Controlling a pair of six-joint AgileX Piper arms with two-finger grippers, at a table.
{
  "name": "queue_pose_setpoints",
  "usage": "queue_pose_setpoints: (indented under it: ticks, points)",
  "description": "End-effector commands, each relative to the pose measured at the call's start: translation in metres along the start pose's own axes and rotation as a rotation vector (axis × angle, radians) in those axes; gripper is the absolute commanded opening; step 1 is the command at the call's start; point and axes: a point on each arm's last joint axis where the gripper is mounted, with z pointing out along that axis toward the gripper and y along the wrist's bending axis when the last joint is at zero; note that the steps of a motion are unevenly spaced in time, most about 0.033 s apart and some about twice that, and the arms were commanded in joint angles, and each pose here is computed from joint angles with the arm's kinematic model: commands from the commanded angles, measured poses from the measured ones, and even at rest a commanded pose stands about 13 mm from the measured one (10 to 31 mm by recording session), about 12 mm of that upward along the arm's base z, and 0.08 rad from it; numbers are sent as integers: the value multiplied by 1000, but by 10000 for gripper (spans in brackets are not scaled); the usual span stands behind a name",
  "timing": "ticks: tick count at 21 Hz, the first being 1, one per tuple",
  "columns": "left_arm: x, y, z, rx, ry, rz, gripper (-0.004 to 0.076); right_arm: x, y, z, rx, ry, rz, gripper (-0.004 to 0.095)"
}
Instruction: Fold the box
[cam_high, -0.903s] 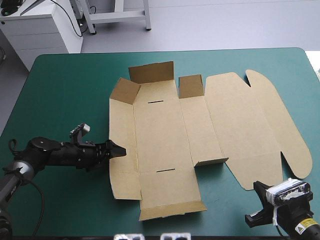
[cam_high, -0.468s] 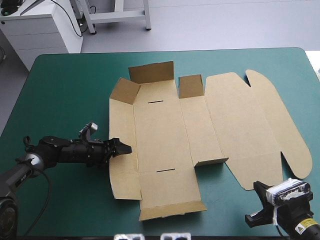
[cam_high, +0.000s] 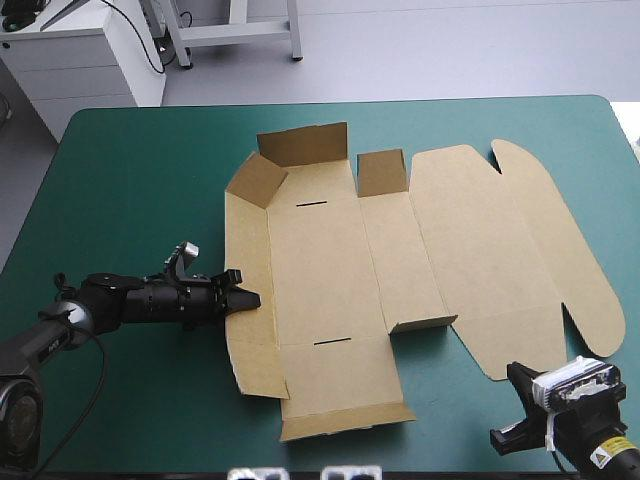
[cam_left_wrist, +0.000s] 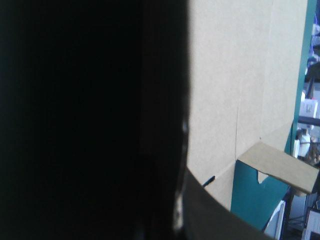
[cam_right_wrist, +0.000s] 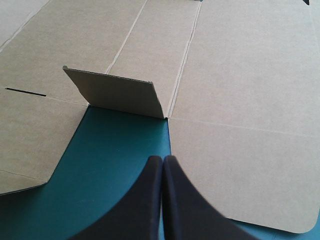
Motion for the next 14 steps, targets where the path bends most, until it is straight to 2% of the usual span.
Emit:
queue_pose_setpoints:
  ticks: [1,3,7,10,12,14]
  points:
    - [1,-19,-6,119,28,35,-7,-13,-1,-3,11,-78,-6,-20]
    - [0,-18,-6,107,15,53,-8,-13,-1,-3,11,-76,-6,-20]
    - [-5,-20,-7,97,-24,247,-8,-13,-1,-3,10,-75,-6,-20]
    - [-23,-44,-17,117,9,418,-8,-13,-1,-3,11,-75,-17,-20]
    - [-43,-64,-30,35,22,525,-8,-13,-1,-3,11,-75,-17,-20]
    - [-60,-85,-44,-110,27,645,-8,-13,-1,-3,11,-75,-17,-20]
